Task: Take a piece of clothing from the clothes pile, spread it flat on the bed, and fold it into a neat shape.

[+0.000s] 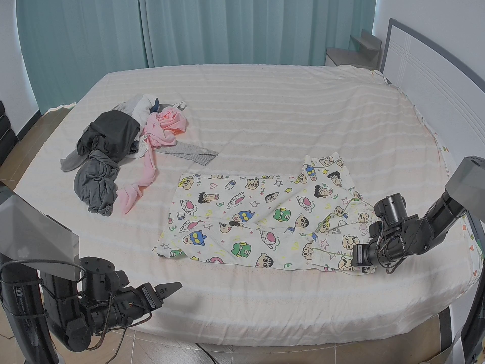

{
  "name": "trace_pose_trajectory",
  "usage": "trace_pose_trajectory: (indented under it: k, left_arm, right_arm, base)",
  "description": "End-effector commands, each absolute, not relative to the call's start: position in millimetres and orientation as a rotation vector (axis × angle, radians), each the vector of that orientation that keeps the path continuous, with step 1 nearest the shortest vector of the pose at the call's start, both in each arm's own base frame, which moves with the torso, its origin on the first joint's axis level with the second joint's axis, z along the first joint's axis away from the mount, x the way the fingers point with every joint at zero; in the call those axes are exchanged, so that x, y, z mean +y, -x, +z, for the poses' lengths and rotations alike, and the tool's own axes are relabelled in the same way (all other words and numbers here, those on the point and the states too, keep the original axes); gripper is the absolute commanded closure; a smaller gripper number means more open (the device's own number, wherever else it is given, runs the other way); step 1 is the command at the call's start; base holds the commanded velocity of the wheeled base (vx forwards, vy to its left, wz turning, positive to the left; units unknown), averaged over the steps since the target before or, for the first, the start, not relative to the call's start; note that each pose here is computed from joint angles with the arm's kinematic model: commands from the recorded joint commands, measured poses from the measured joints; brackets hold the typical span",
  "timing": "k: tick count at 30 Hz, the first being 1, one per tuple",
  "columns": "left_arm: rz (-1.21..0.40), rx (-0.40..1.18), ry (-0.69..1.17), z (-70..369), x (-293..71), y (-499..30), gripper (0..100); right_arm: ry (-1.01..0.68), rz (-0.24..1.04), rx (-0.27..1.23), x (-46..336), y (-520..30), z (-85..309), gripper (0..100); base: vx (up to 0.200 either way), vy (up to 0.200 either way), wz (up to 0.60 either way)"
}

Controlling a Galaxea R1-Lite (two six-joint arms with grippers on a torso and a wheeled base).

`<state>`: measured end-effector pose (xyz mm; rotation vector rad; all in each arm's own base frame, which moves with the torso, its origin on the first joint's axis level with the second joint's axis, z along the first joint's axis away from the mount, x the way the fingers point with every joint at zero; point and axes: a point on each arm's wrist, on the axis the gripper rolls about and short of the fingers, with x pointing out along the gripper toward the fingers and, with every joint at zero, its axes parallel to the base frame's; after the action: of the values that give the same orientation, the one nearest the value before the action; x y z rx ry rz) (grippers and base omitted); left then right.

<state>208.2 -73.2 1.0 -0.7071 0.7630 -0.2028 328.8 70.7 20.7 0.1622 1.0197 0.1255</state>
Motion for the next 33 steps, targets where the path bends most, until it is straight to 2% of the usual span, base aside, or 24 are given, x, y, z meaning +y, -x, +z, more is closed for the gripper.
trace_pose_trajectory:
  k: [1,10,11,21,25,33]
  left_arm:
    - [-0.211,0.748,0.710,2,-74,-209,0]
    - [-0.211,0.748,0.710,2,-74,-209,0]
    - [-0.211,0.748,0.710,2,-74,-209,0]
    - [-0.216,0.716,0.682,6,-75,-211,0]
    - [-0.175,0.651,0.673,11,-76,-217,0]
    - [-0.126,0.580,0.650,16,-88,-218,0]
  right_arm:
    - [-0.156,0.121,1.040,71,-330,12,100]
    - [-0.158,0.119,1.040,71,-331,11,100]
    - [-0.158,0.119,1.040,71,-331,11,0]
    - [-0.182,0.099,0.979,61,-316,39,0]
    - [-0.262,0.070,0.931,57,-298,63,0]
    - [-0.270,0.080,0.891,52,-272,83,0]
  base:
    - [0.000,0.000,0.00]
    - [0.000,0.000,0.00]
    - [0.000,0.000,0.00]
    - [0.000,0.000,0.00]
    - [0.000,0.000,0.00]
    - [0.000,0.000,0.00]
